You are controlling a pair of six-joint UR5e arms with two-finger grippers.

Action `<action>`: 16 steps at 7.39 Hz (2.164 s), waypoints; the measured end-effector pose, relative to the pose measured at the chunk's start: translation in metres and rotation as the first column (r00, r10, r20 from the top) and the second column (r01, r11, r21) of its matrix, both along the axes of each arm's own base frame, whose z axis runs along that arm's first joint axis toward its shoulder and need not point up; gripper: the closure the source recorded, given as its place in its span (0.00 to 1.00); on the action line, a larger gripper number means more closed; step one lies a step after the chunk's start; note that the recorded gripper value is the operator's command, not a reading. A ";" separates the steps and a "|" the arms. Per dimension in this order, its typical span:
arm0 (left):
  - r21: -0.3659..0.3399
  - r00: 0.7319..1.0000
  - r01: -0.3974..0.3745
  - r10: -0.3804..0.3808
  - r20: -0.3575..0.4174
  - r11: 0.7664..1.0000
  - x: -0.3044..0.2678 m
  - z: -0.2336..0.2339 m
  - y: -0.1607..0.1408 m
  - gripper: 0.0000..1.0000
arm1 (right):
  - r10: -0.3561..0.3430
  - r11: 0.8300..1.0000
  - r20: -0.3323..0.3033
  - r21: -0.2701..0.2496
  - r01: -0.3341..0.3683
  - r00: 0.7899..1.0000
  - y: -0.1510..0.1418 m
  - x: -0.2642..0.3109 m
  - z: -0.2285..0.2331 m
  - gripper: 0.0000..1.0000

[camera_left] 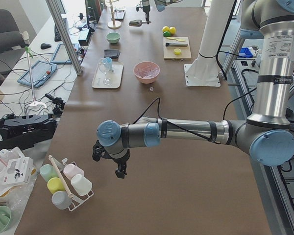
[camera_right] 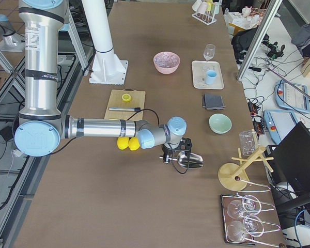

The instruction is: Put ice in cup with scoop

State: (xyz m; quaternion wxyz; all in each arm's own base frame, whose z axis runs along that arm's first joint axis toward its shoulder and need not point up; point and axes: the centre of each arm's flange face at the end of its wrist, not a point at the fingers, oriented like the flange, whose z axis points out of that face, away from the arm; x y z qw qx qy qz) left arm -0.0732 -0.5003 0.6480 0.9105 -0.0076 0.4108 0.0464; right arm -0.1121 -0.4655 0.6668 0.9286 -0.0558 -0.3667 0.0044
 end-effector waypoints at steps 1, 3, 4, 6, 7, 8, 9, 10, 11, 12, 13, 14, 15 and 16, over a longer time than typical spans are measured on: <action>0.000 1.000 0.000 0.000 0.000 1.000 0.000 0.000 0.000 0.01 | -0.001 1.000 0.005 -0.001 0.001 1.000 0.000 0.000 0.001 0.03; 0.001 1.000 -0.001 0.001 0.000 1.000 0.001 0.000 0.000 0.01 | -0.002 1.000 0.010 0.002 0.002 1.000 0.000 -0.001 -0.001 0.02; 0.001 1.000 -0.001 0.001 0.000 1.000 0.001 0.000 0.000 0.01 | -0.001 1.000 0.017 0.015 0.001 1.000 0.000 0.000 -0.011 0.02; 0.001 1.000 -0.001 0.001 0.000 1.000 0.001 0.000 0.000 0.01 | 0.017 0.999 0.034 0.051 -0.019 0.999 0.008 0.015 -0.051 0.01; 0.001 1.000 -0.001 0.001 0.000 1.000 0.001 0.000 0.000 0.01 | 0.024 0.997 0.031 0.068 -0.027 0.999 0.010 0.036 -0.070 0.01; 0.002 1.000 -0.001 0.001 0.000 1.000 0.001 0.000 0.000 0.01 | 0.001 0.995 0.020 0.096 -0.003 1.000 0.008 0.066 -0.078 0.01; 0.003 1.000 -0.001 0.001 0.000 1.000 0.001 -0.001 0.000 0.01 | -0.031 0.992 0.010 0.120 0.030 0.999 0.003 0.094 -0.083 0.01; 0.004 1.000 -0.001 0.001 -0.001 1.000 0.001 -0.001 0.000 0.01 | -0.055 0.988 0.002 0.144 0.055 0.998 0.002 0.120 -0.083 0.01; 0.005 1.000 -0.001 0.001 -0.001 1.000 0.001 -0.002 -0.001 0.01 | -0.068 0.984 -0.010 0.165 0.069 0.998 0.006 0.144 -0.076 0.01; 0.007 1.000 -0.001 0.001 -0.001 1.000 0.001 -0.003 -0.001 0.01 | -0.095 0.977 -0.027 0.187 0.098 0.995 0.008 0.165 -0.061 0.01; 0.007 1.000 -0.001 0.001 -0.001 1.000 0.001 -0.003 -0.002 0.01 | -0.113 0.974 -0.037 0.194 0.118 0.993 0.002 0.176 -0.048 0.01; 0.006 1.000 -0.001 0.001 -0.001 1.000 0.001 -0.003 -0.002 0.01 | -0.117 0.973 -0.036 0.197 0.122 0.992 -0.008 0.181 -0.043 0.01; 0.006 1.000 -0.001 0.001 -0.001 1.000 0.001 -0.003 -0.002 0.01 | -0.112 0.973 -0.031 0.198 0.116 0.993 -0.013 0.185 -0.042 0.01; 0.006 1.000 -0.001 0.001 -0.001 1.000 0.001 -0.003 -0.002 0.01 | -0.107 0.974 -0.028 0.196 0.111 0.994 -0.015 0.187 -0.041 0.01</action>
